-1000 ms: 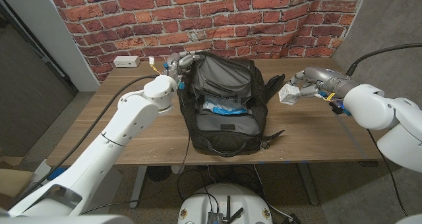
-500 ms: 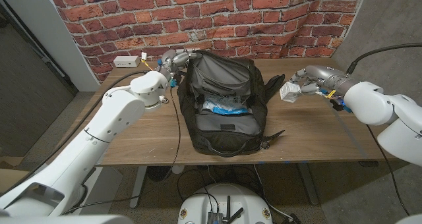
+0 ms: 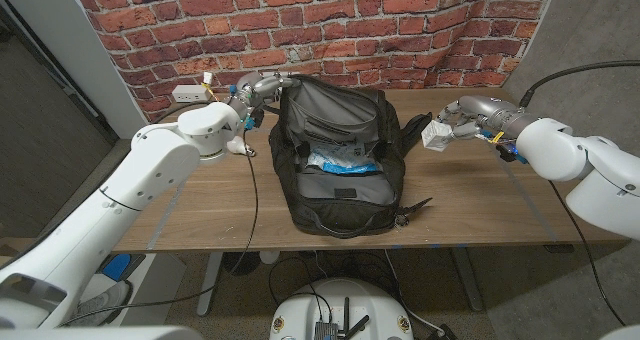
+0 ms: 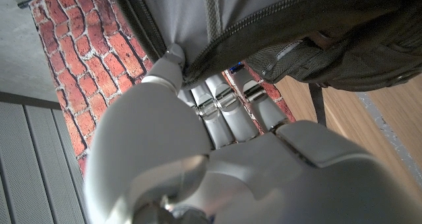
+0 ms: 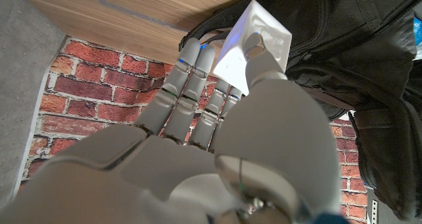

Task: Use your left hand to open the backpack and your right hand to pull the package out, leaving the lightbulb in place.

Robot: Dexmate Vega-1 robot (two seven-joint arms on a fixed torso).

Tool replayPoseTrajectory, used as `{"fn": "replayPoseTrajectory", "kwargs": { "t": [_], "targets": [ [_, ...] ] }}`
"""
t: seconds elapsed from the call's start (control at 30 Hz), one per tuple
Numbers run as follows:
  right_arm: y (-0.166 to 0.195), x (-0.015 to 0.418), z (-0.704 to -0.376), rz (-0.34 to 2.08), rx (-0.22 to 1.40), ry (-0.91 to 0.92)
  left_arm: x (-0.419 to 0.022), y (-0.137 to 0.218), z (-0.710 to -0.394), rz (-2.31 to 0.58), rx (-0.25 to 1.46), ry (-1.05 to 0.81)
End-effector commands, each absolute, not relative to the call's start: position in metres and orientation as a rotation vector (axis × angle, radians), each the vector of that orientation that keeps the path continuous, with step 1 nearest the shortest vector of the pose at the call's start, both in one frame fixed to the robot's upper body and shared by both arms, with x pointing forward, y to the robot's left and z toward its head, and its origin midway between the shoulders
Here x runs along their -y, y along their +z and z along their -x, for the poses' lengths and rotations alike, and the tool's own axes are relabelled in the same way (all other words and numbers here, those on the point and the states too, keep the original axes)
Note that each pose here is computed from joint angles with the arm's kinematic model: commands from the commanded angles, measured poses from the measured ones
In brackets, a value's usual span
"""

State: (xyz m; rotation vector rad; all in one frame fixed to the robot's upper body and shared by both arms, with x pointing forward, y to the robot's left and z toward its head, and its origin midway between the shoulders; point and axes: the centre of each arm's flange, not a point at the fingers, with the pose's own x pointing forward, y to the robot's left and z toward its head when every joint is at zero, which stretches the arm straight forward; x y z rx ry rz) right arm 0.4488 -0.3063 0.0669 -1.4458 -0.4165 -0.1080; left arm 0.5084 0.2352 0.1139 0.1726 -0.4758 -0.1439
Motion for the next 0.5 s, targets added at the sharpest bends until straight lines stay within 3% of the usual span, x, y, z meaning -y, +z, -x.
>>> {"fn": "replayPoseTrajectory", "kwargs": {
  "t": [0.03,0.5],
  "targets": [
    [0.073,0.309,-0.461,1.456,0.424,-0.1,-0.253,0.133,-0.505,-0.287,0.49,-0.239],
    [0.075,0.308,-0.468,1.467,0.445,-0.081,-0.254,0.143,-0.505,-0.391,0.493,-0.371]
  ]
}}
